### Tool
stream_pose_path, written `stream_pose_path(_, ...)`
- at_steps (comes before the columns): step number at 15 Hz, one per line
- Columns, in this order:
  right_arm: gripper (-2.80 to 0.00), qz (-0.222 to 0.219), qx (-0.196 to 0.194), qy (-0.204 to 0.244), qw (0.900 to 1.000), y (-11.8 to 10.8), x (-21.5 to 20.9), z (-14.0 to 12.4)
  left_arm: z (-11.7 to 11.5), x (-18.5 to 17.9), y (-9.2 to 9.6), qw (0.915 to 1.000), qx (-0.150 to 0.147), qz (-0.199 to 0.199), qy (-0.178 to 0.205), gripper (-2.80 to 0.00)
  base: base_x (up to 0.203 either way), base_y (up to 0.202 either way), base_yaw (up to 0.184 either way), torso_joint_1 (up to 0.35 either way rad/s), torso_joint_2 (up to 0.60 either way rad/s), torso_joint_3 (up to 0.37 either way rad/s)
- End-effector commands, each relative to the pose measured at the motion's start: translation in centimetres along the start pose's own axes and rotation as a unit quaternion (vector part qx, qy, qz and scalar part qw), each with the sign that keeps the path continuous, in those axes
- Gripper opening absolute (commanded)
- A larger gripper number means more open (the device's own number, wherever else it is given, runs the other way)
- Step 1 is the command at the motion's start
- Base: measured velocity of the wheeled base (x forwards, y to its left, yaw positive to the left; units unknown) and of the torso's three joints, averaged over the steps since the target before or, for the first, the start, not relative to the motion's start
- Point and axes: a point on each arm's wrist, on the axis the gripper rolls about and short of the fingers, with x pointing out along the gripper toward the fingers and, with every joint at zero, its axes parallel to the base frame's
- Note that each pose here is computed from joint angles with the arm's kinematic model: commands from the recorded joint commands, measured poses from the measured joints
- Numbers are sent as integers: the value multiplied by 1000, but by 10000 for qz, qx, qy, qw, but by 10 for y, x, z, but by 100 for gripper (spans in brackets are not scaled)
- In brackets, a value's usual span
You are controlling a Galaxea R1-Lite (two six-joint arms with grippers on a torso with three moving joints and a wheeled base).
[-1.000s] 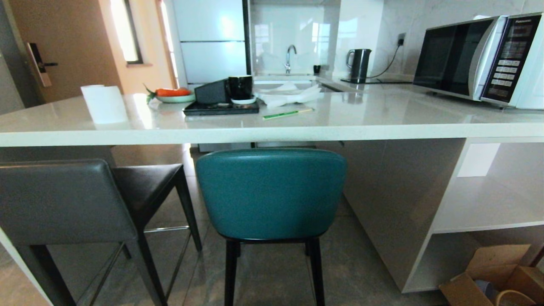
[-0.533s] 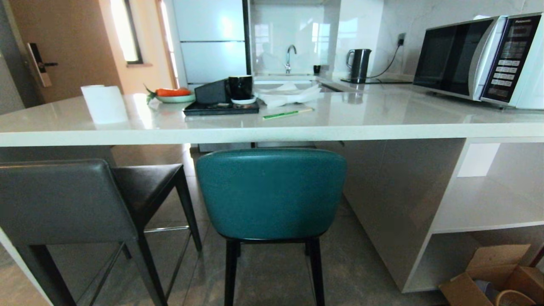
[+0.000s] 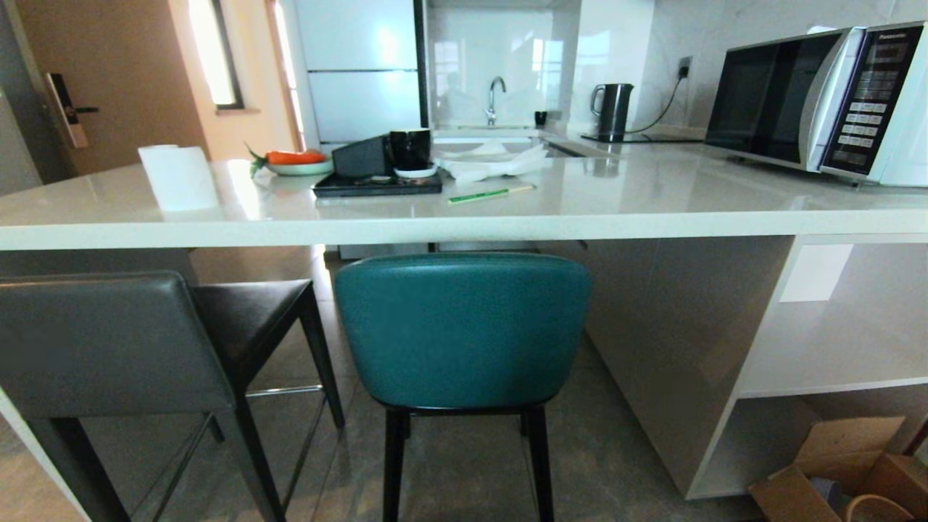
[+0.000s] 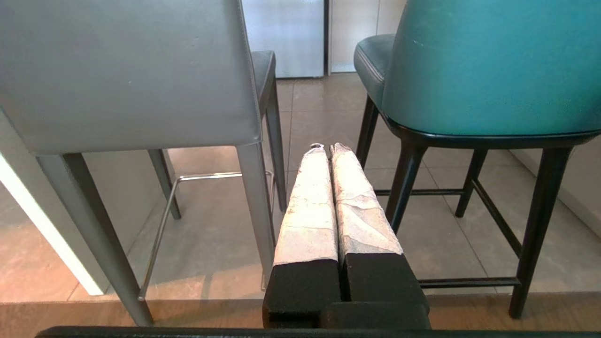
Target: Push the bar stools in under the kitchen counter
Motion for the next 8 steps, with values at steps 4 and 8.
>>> stream_pose_path(4, -280, 4, -4, 34, 10000, 0, 1, -2, -3, 1, 0, 10000, 0, -2, 48, -280, 0, 0, 0, 0, 0, 0)
stream_pose_path(8, -280, -3, 11, 42, 10000, 0, 1, -3, -3, 1, 0, 10000, -22, 3, 62, -280, 0, 0, 0, 0, 0, 0)
